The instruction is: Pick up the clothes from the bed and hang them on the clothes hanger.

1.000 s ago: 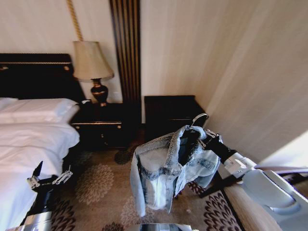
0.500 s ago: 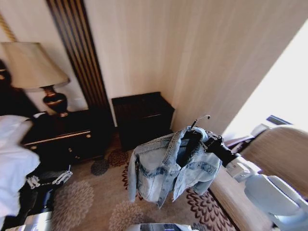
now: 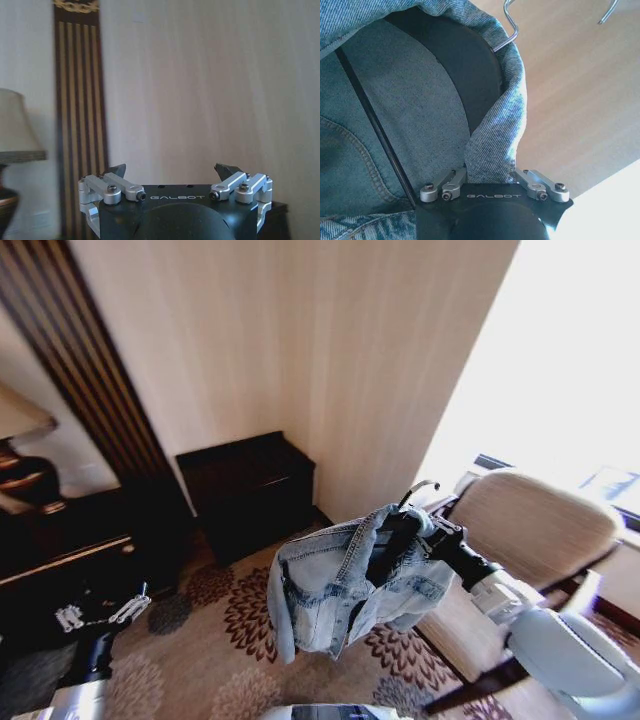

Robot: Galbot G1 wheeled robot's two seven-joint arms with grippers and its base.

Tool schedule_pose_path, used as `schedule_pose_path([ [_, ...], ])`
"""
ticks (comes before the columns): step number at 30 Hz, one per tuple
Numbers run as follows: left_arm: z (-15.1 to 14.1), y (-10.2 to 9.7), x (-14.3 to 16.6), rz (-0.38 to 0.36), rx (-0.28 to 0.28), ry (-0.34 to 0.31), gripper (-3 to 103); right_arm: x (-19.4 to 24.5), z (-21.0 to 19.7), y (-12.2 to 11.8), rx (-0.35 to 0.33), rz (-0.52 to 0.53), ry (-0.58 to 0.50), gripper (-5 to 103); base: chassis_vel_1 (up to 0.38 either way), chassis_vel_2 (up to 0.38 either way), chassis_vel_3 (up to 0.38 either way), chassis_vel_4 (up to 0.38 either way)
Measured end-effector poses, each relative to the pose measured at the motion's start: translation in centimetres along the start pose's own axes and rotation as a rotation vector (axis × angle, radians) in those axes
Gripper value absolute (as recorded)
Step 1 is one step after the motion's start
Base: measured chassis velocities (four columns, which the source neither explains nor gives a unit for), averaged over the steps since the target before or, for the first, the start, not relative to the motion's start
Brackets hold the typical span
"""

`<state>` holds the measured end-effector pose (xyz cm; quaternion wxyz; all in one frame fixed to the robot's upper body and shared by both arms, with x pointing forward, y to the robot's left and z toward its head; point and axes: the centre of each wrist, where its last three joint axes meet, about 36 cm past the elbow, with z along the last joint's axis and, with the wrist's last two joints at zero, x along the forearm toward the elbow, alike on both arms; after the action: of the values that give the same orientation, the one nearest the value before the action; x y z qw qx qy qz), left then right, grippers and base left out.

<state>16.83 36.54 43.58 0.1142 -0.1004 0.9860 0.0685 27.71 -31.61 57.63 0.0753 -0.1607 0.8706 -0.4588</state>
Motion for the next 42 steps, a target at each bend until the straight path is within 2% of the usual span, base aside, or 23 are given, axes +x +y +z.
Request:
schedule_pose_path([
  [42,0.0,0.0,0.0,0.0,0.0,0.0,100,1.5,-0.3,1.9,-0.032,0.025,0.054,20,-0.123,-0.127,-0.122,-0.122],
])
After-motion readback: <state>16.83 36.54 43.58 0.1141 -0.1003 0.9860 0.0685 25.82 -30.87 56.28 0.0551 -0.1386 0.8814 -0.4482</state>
